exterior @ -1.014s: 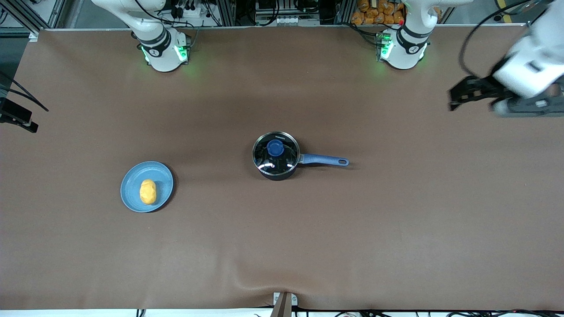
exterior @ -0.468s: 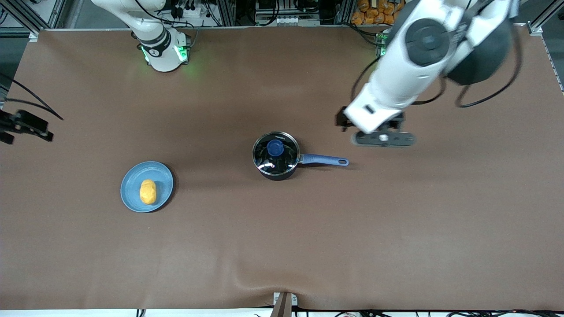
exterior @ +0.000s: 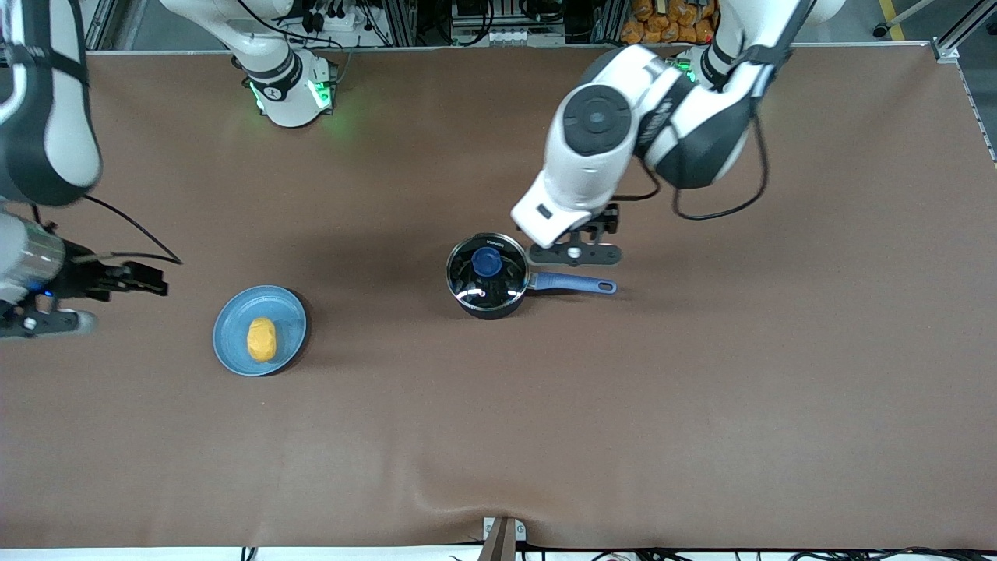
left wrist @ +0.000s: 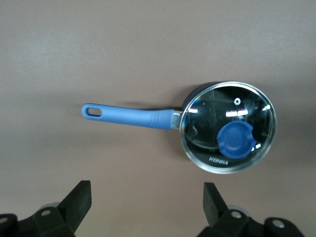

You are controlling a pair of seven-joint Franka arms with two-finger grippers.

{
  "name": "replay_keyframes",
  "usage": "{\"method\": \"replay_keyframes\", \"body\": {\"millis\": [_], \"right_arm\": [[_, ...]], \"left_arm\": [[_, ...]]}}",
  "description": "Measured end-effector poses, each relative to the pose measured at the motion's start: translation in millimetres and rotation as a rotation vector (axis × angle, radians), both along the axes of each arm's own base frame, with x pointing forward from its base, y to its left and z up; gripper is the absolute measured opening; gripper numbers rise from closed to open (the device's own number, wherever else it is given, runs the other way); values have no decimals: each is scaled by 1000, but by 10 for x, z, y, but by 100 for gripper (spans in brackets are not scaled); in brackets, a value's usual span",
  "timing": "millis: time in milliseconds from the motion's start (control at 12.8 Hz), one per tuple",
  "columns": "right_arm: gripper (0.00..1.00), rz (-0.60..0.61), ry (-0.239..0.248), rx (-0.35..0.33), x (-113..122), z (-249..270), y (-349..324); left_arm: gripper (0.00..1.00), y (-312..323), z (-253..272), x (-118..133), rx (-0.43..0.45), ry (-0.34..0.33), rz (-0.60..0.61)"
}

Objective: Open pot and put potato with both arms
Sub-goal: 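Grasp the lid knob with the left gripper while the right gripper grasps the potato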

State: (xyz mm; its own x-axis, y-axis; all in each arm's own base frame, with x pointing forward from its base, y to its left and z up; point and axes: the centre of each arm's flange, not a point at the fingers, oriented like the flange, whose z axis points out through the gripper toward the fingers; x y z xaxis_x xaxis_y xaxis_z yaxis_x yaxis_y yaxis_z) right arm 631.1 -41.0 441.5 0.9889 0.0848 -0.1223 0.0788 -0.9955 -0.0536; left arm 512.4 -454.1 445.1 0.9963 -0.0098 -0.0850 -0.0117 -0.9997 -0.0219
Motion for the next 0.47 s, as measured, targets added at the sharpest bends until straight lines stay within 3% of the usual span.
{"method": "replay_keyframes", "body": {"millis": [468], "right_arm": [[100, -7, 27, 63, 322, -1302, 330]], "left_arm": [[100, -695, -719, -155, -71, -77, 160]]}}
